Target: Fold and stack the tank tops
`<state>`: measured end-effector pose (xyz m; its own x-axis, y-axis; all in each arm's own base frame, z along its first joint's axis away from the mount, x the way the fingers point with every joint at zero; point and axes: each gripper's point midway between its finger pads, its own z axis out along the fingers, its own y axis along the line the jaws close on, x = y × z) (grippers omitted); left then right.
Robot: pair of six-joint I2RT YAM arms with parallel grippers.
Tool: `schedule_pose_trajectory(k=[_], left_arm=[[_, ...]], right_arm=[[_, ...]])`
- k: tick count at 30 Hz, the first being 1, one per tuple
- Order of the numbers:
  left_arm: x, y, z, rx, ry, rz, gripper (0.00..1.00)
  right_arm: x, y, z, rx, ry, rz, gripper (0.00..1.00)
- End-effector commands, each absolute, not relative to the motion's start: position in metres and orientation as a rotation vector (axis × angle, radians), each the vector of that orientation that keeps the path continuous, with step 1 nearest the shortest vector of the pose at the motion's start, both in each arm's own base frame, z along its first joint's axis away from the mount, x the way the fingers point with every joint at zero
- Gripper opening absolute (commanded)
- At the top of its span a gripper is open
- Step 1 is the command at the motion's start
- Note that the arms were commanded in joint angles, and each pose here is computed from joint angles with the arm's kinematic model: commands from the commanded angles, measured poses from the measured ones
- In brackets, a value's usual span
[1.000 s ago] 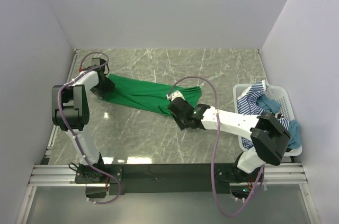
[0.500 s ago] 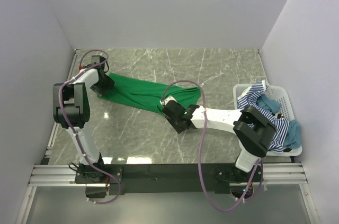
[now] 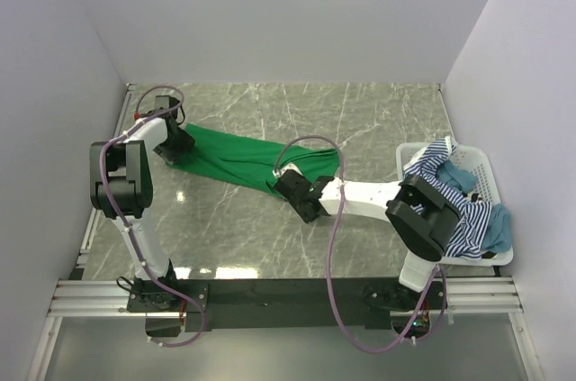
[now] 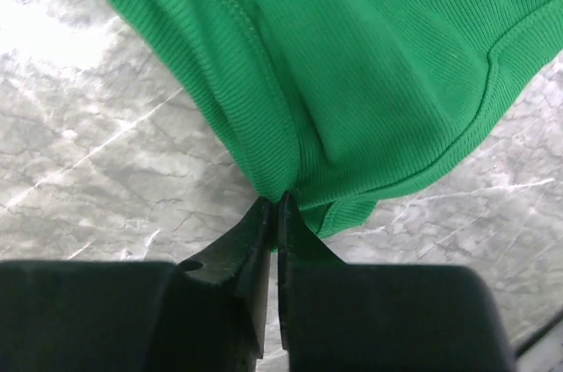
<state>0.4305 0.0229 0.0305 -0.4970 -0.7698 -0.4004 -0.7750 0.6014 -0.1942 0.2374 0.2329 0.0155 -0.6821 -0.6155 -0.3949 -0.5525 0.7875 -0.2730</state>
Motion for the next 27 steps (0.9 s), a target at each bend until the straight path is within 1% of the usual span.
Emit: schedule_pose_trajectory(k=[1, 2, 5, 7, 9, 12, 17, 25, 27], left_arm=[[0.431, 0.019, 0.039, -1.233, 2.358, -0.039, 0.59], [0.430, 0.018, 0.039, -1.232, 2.359, -0.045, 0.59], [0.426, 0.016, 0.039, -1.228, 2.360, -0.055, 0.59], [0.424, 0.016, 0.043, -1.221, 2.351, -0.056, 0.60], [0.423, 0.017, 0.048, -1.216, 2.341, -0.060, 0.60], [0.424, 0.015, 0.055, -1.203, 2.329, -0.072, 0.60], [0.426, 0.011, 0.061, -1.172, 2.324, -0.073, 0.61], [0.427, 0.000, 0.083, -1.088, 2.299, -0.124, 0.63], [0.428, -0.025, 0.096, -0.985, 2.317, -0.170, 0.63]], right_arm=[[0.245, 0.241, 0.027, -0.813, 2.529, -0.073, 0.06], [0.244, 0.244, 0.030, -0.803, 2.548, -0.004, 0.03], [0.246, 0.253, 0.049, -0.763, 2.556, 0.172, 0.02], [0.246, 0.256, 0.063, -0.733, 2.580, 0.352, 0.00], [0.247, 0.257, 0.080, -0.699, 2.588, 0.516, 0.00], [0.259, 0.251, 0.100, -0.608, 2.574, 0.656, 0.00], [0.276, 0.244, 0.112, -0.498, 2.601, 0.736, 0.00], [0.275, 0.236, 0.068, -0.420, 2.766, 0.697, 0.00], [0.277, 0.233, 0.058, -0.382, 2.807, 0.695, 0.00]])
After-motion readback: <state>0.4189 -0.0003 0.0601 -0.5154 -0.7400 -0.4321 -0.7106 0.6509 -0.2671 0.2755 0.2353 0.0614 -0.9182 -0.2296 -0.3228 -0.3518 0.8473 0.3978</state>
